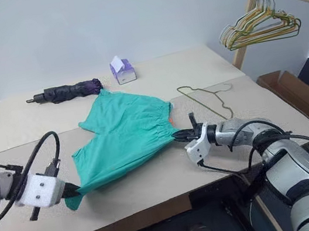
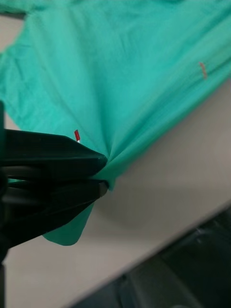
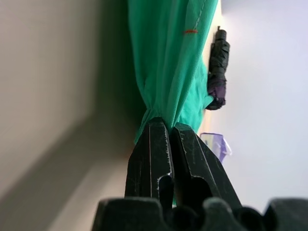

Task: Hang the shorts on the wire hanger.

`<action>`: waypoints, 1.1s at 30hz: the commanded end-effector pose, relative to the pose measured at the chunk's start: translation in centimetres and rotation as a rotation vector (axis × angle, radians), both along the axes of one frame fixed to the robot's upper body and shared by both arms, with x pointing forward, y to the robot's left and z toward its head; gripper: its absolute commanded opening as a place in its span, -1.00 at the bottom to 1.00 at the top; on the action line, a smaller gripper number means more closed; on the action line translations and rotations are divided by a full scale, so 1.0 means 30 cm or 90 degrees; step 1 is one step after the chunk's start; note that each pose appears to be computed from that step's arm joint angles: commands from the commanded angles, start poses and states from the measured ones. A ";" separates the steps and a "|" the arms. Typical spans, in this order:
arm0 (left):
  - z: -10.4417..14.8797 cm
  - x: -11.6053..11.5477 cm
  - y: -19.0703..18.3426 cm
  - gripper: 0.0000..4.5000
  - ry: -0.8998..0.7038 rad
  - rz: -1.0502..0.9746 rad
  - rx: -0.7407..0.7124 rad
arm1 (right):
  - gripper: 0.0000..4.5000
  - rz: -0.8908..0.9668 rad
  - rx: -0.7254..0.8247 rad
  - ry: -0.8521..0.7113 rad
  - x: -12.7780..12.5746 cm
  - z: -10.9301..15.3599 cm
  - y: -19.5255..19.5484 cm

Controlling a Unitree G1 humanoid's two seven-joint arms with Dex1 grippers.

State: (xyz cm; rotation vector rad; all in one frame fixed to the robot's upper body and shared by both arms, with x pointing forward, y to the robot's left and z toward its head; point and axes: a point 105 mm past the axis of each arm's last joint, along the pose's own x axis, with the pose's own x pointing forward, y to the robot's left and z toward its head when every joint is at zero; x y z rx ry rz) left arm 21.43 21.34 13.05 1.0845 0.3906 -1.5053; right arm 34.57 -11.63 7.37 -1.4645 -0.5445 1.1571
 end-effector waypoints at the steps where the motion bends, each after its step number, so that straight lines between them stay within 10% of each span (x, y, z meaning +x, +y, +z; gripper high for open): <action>1: 0.025 -0.057 0.000 -0.98 0.055 -0.015 0.015 | -1.00 -0.089 -0.031 -0.010 0.023 0.019 -0.146; 18: -0.026 -0.151 -0.003 -0.99 0.116 -0.052 0.000 | -0.88 -0.038 -0.019 0.043 -0.157 0.013 -0.122; 30: 0.078 -0.108 0.026 0.54 0.160 -0.026 -0.088 | 0.87 -0.066 -0.016 0.071 -0.184 0.036 -0.144; 33: 0.085 -0.072 0.042 0.92 0.148 0.010 -0.144 | 1.00 -0.097 -0.003 0.092 -0.186 0.048 -0.172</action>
